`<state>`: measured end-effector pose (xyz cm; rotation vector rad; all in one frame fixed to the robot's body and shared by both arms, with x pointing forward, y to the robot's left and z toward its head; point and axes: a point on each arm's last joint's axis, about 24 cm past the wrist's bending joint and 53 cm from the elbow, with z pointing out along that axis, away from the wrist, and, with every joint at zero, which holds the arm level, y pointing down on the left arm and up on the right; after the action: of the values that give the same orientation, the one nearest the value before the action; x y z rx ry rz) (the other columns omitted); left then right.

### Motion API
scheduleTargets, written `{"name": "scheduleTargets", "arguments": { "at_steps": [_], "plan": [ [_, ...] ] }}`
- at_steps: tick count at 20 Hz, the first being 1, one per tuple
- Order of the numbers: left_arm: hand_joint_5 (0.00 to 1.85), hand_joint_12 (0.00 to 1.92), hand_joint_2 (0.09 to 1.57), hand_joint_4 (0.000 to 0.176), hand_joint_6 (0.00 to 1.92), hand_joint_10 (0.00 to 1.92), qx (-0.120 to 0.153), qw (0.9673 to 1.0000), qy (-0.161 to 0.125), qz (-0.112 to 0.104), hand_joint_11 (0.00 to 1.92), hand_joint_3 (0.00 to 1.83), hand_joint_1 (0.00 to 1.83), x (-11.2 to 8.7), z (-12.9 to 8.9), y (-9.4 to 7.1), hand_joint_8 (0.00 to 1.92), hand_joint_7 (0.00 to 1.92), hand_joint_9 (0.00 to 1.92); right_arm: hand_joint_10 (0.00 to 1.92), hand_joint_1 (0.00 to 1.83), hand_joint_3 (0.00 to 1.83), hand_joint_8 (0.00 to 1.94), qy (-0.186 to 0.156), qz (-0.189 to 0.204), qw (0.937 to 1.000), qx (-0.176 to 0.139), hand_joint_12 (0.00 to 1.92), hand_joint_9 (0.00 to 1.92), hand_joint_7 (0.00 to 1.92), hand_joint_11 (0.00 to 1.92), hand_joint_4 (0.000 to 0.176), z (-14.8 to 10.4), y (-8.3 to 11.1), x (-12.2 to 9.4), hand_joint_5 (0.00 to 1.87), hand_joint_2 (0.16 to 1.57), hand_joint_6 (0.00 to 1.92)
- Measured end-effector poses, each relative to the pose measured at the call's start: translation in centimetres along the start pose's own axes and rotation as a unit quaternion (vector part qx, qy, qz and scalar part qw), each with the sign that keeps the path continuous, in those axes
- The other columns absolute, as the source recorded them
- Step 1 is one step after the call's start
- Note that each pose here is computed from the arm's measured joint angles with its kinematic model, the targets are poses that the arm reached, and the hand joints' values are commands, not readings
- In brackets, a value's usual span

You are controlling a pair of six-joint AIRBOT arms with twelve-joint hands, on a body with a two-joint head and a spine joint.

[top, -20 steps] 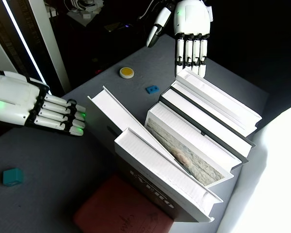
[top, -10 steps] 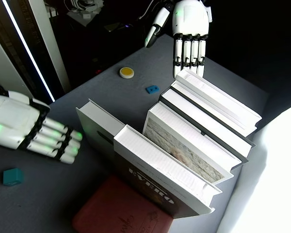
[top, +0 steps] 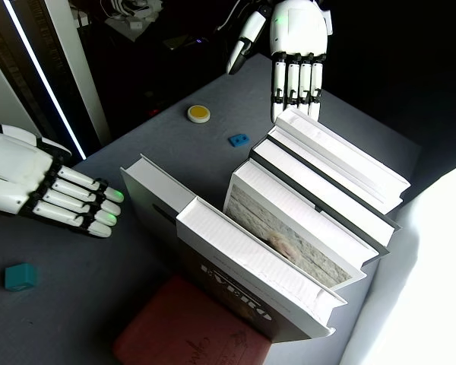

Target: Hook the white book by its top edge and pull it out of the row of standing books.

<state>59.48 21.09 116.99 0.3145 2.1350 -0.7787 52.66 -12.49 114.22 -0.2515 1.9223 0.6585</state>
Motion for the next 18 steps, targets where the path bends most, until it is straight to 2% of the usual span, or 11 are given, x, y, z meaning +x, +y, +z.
{"name": "scheduleTargets", "arguments": {
  "at_steps": [4,6,8,10,12,15,18],
  "plan": [
    [0.00,0.00,1.14,0.000,0.00,0.00,0.001,1.0000,0.001,0.002,0.00,0.00,0.00,0.1,0.0,0.0,0.00,0.00,0.00,0.00,0.00,0.00,0.00,-0.018,0.008,0.9996,0.022,0.00,0.00,0.00,0.00,0.000,-1.0,-1.6,-1.8,0.01,1.11,0.00],
    [0.00,0.00,1.14,0.000,0.00,0.00,0.001,1.0000,0.001,0.002,0.00,0.00,0.00,0.0,0.0,-0.1,0.00,0.00,0.00,0.00,0.00,0.00,0.00,-0.055,0.007,0.9981,0.027,0.00,0.00,0.01,0.00,0.000,-1.4,-1.9,-4.1,0.02,1.11,0.01],
    [0.00,0.00,1.14,0.000,0.00,0.00,0.000,1.0000,0.000,0.002,0.00,0.00,0.00,0.0,0.0,0.0,0.00,0.00,0.00,0.00,0.00,0.00,0.00,-0.083,-0.002,0.9963,0.019,0.00,0.00,0.00,0.00,0.000,-1.7,-1.6,-5.9,0.00,1.10,0.00],
    [0.00,0.00,1.13,0.000,0.00,0.00,0.000,1.0000,-0.001,0.003,0.00,0.00,0.00,0.0,0.0,-0.1,0.00,0.00,0.00,0.00,0.00,0.00,0.00,-0.113,0.028,0.9931,0.011,0.00,0.00,0.01,0.00,0.000,-2.0,-1.3,-7.8,0.02,1.11,0.01],
    [0.00,0.00,1.14,0.000,0.00,0.00,0.001,1.0000,0.000,0.003,0.00,0.00,0.00,0.1,0.1,-0.2,0.00,0.00,0.00,0.00,0.00,0.00,0.00,-0.147,0.033,0.9886,-0.005,0.00,0.00,0.00,0.00,0.000,-2.2,-0.6,-10.1,0.00,1.11,0.00],
    [0.00,0.00,1.14,0.000,0.00,0.00,0.000,1.0000,-0.001,0.002,0.00,0.00,0.00,0.0,0.0,-0.1,0.00,0.00,0.00,0.00,0.00,0.00,0.00,-0.163,0.069,0.9840,-0.017,0.00,0.00,0.00,0.00,0.000,-2.1,-0.6,-11.9,0.01,1.11,0.00],
    [0.00,0.00,1.14,0.000,0.00,0.00,0.000,1.0000,-0.001,0.002,0.00,0.00,0.00,0.0,0.0,-0.1,0.00,0.00,0.00,0.00,0.00,0.00,0.00,-0.174,0.065,0.9821,-0.032,0.00,0.00,0.00,0.00,0.000,-2.2,0.2,-13.0,0.01,1.11,0.00]
  ]
}}
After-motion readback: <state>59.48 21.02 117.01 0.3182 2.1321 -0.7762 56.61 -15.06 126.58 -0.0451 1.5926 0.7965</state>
